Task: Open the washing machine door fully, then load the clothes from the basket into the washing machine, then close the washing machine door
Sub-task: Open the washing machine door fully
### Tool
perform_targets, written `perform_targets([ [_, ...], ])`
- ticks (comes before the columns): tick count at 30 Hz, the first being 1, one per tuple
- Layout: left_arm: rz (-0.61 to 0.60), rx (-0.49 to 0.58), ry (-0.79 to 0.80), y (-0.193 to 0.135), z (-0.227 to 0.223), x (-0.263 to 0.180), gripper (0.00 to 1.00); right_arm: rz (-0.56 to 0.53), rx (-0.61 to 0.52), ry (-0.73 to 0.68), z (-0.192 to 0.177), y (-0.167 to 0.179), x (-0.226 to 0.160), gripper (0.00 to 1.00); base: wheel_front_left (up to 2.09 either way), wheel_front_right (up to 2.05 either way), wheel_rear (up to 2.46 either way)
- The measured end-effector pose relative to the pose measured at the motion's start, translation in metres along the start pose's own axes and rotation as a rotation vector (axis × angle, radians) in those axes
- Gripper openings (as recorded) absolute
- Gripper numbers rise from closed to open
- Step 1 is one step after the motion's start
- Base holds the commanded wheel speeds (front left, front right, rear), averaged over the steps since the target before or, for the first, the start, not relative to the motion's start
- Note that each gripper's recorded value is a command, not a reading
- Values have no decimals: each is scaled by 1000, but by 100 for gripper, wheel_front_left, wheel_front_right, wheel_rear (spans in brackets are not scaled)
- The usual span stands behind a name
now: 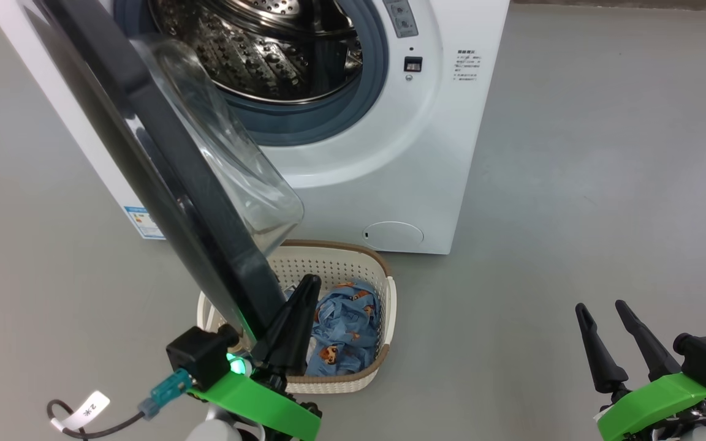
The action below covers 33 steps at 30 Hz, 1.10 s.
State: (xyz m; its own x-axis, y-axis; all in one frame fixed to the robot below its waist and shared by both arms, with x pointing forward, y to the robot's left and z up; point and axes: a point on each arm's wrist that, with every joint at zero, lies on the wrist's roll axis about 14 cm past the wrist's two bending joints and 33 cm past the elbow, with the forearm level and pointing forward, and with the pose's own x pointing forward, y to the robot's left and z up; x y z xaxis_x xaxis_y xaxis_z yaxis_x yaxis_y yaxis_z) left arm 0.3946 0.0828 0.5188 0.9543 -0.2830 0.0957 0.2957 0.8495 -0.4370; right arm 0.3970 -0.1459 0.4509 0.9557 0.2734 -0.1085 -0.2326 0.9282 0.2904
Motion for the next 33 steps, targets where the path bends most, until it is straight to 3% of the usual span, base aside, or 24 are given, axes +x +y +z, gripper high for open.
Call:
perform_targets([
  [33, 145, 20, -65, 39, 20, -37, 0, 102, -33, 10, 1, 29, 17, 100, 0, 0, 0],
])
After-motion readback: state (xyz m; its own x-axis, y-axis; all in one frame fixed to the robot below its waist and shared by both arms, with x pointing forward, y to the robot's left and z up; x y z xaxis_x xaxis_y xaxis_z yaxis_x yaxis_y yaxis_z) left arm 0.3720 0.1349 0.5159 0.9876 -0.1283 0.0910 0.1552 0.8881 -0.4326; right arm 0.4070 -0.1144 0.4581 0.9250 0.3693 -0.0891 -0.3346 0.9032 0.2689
